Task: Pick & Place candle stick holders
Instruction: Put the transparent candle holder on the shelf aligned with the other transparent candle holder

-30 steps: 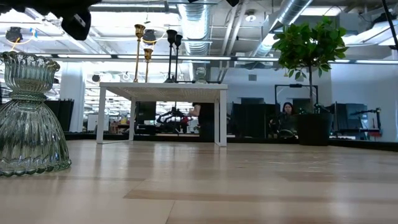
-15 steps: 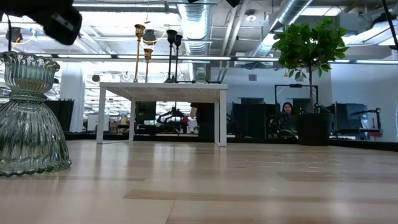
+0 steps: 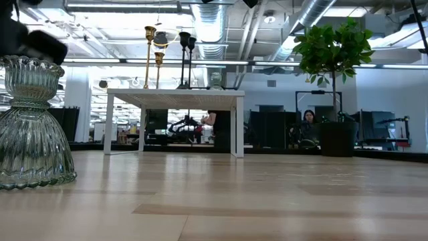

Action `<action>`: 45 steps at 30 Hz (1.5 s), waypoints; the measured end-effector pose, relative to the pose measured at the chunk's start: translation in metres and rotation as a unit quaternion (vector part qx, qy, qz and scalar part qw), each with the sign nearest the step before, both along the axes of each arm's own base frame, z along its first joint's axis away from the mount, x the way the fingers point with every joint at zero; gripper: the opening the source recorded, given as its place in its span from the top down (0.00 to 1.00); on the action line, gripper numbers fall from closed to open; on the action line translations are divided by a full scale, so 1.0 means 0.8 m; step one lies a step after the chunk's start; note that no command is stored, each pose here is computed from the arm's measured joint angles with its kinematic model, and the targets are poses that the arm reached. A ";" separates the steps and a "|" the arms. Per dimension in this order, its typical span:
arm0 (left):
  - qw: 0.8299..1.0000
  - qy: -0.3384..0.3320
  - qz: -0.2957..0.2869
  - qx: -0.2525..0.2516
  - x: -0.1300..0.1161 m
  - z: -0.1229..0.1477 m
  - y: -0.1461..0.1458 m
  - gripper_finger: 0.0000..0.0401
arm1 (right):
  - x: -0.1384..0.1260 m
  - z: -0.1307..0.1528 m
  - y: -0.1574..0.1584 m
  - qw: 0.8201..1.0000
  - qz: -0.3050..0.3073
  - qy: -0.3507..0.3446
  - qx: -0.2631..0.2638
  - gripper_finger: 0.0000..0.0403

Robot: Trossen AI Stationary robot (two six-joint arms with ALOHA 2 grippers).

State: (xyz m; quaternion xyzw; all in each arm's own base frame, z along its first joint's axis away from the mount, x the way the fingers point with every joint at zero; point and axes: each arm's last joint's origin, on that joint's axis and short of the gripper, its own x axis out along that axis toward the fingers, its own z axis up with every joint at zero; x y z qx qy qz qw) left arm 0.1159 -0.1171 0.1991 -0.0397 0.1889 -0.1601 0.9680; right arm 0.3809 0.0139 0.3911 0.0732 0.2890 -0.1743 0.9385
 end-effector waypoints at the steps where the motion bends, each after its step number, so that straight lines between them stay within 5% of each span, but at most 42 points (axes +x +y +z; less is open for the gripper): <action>1: 1.000 0.015 -0.008 -0.004 -0.001 -0.003 -0.001 0.99 | 0.000 0.000 0.000 1.000 0.000 0.000 0.000 1.00; 13: 0.999 0.047 0.005 0.016 0.015 -0.023 -0.008 0.87 | -0.002 -0.002 0.001 1.000 0.011 0.012 0.008 1.00; 33: 0.999 0.007 0.003 -0.039 0.056 -0.046 -0.040 0.27 | -0.005 -0.006 0.000 0.999 0.011 0.034 0.006 1.00; 45: 0.997 -0.019 0.026 -0.065 0.079 -0.060 -0.043 0.24 | -0.011 -0.013 0.000 0.997 0.010 0.075 0.004 1.00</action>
